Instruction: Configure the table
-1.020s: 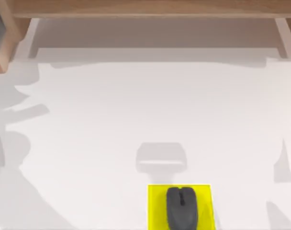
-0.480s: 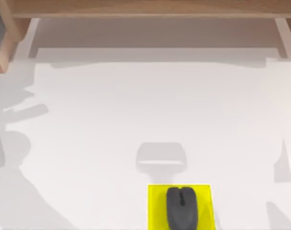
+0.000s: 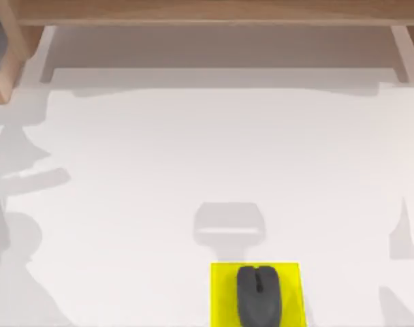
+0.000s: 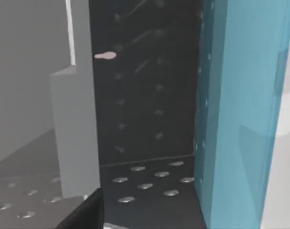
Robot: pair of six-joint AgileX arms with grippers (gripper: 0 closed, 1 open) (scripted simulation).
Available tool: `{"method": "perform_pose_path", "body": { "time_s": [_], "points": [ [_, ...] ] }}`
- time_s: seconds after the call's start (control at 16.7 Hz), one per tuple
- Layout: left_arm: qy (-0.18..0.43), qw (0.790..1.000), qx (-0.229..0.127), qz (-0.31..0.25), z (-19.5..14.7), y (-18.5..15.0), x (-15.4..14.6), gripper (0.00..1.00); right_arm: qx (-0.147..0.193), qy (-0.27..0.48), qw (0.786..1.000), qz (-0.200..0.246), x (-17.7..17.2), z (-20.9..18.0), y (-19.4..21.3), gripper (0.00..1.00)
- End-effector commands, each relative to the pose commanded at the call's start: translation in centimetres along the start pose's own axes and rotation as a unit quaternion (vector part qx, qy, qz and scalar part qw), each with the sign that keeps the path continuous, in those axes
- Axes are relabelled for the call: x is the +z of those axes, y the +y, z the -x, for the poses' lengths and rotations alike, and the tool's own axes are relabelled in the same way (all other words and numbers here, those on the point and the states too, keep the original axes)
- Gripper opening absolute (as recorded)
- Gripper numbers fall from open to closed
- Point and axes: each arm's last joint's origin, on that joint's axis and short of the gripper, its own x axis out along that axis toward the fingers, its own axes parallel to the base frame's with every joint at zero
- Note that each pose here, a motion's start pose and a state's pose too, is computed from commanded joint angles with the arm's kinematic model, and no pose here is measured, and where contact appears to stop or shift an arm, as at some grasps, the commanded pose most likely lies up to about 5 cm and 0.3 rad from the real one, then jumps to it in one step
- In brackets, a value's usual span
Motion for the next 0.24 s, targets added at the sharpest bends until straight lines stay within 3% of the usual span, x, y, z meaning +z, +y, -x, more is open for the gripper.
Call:
{"method": "perform_pose_path", "body": {
  "time_s": [0.24],
  "points": [
    [-0.001,1.0,-0.009,0.004,1.41,-1.08,0.05,1.0,0.0,0.0,1.0,0.0,0.0,0.0,0.0,1.0]
  ]
}}
